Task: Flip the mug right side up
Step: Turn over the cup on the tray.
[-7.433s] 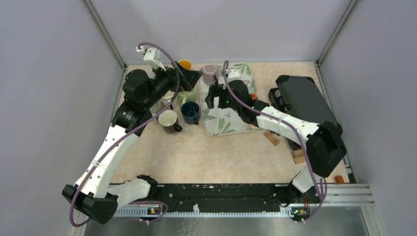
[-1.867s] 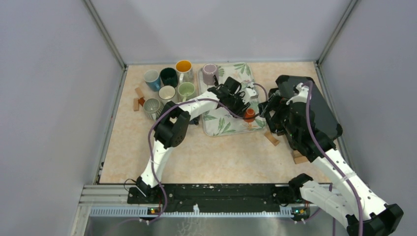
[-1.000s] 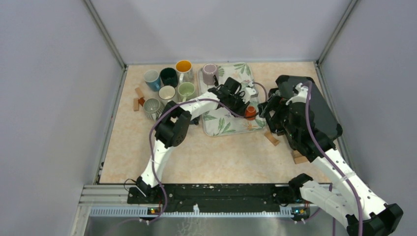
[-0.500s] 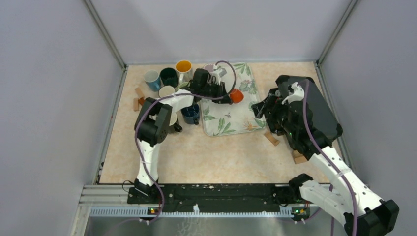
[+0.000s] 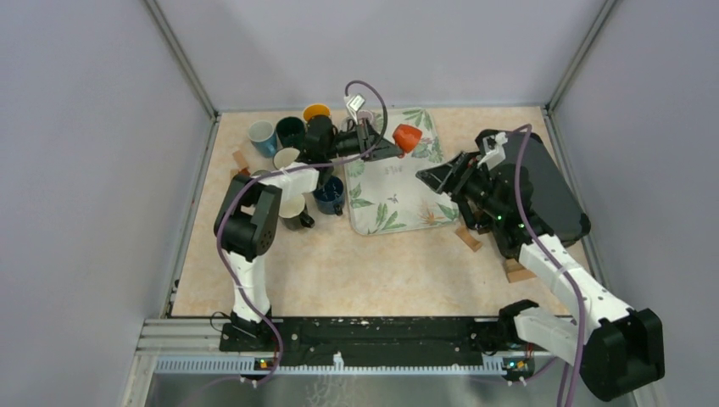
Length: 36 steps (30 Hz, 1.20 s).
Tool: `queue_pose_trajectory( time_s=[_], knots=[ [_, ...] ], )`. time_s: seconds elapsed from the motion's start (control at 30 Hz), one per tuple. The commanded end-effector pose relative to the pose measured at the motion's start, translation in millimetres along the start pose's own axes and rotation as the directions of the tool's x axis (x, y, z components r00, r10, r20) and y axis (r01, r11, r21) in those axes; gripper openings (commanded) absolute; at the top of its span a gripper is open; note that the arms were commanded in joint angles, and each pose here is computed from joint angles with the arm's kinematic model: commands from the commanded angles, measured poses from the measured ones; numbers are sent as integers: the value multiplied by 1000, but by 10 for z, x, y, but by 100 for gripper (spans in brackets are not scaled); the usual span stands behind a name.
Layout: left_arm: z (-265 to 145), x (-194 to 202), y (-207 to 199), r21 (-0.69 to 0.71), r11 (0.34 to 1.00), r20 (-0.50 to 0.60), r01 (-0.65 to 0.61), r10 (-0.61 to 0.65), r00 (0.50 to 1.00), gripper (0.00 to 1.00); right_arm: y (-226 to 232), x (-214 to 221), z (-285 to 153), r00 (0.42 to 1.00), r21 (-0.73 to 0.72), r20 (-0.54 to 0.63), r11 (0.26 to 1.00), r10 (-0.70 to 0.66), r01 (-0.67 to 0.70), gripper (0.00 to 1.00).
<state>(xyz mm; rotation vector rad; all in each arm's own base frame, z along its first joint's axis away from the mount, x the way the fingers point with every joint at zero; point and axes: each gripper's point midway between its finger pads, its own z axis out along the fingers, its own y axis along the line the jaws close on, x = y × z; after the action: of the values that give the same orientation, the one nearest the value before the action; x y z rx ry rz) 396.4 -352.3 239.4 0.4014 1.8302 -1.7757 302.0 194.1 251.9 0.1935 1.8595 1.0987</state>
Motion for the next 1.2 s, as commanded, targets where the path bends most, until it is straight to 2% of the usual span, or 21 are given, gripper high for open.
queue_pose_trajectory(
  time_s=[0.0,0.13,0.4,0.77,1.0,1.17],
  knots=[
    [-158,-192,-846,243,970,77,-3,-16,997,0,424,-187,42,997,-205,36,977,73,-64,82],
    [-193,-167,-1041,304,952,93,28,-59,994,0,528,-249,103,992,-261,37,960,121,-107,70],
    [-109,-94,-1256,344,939,85,32,-65,994,0,580,-292,242,982,-298,12,938,188,-176,52],
    [-42,-3,-1300,361,931,60,48,-75,995,0,620,-352,250,972,-321,27,923,233,-212,44],
    [-17,36,-1348,383,922,47,63,-88,995,0,629,-355,267,967,-334,20,913,254,-233,35],
    [-7,58,-1364,395,915,40,80,-104,994,0,669,-377,259,966,-350,20,907,258,-235,33]
  ],
)
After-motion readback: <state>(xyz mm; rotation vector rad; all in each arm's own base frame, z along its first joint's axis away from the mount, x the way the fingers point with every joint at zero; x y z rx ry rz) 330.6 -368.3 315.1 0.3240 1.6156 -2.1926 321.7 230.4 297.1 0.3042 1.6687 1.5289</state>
